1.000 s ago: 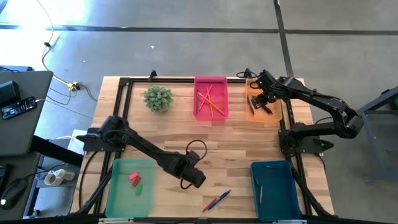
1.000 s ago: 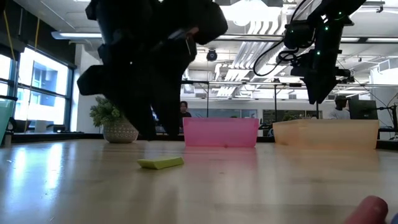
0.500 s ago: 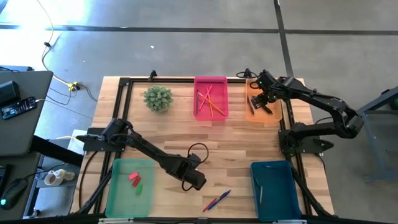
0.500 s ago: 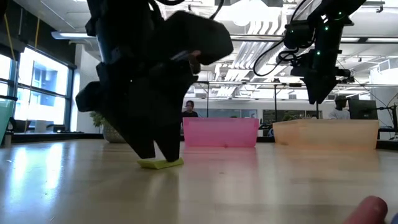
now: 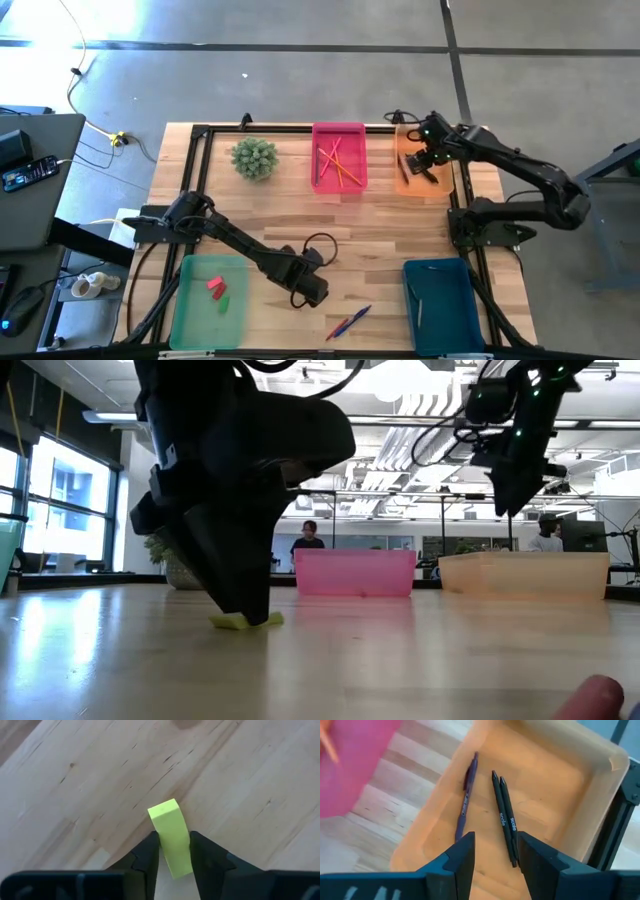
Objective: Sort crayons/erasers/pens/pencils in bins
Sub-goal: Put the light green eraser into the green bin
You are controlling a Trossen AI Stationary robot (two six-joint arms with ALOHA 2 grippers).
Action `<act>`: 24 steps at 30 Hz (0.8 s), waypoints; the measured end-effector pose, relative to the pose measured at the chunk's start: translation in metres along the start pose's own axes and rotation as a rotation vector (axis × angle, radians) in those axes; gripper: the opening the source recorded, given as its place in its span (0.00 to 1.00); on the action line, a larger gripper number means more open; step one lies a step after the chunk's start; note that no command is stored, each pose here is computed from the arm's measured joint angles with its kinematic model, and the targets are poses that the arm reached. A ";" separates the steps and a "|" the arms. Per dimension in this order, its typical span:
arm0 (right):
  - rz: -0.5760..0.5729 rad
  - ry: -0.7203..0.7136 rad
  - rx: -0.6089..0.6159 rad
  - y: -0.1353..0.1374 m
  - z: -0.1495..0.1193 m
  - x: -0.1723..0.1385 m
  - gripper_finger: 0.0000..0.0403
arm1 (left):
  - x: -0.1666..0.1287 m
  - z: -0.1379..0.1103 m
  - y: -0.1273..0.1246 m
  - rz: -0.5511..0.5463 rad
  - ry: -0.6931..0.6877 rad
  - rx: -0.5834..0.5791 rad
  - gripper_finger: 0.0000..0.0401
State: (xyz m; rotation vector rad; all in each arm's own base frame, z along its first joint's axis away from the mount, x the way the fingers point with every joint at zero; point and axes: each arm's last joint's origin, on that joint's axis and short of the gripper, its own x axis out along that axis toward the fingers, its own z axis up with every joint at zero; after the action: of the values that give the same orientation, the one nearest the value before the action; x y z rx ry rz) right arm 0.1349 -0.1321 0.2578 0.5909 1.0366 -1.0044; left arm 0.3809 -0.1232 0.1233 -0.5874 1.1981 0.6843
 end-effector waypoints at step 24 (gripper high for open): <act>0.301 -0.165 -0.310 0.036 -0.037 -0.052 0.34 | -0.011 0.006 -0.009 -0.025 -0.006 0.152 0.14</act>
State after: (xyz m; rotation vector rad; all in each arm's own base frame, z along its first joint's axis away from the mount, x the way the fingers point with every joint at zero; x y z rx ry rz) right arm 0.1435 -0.0661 0.2875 0.3869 0.9025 -0.6018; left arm 0.3889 -0.1263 0.1362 -0.4714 1.2232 0.5681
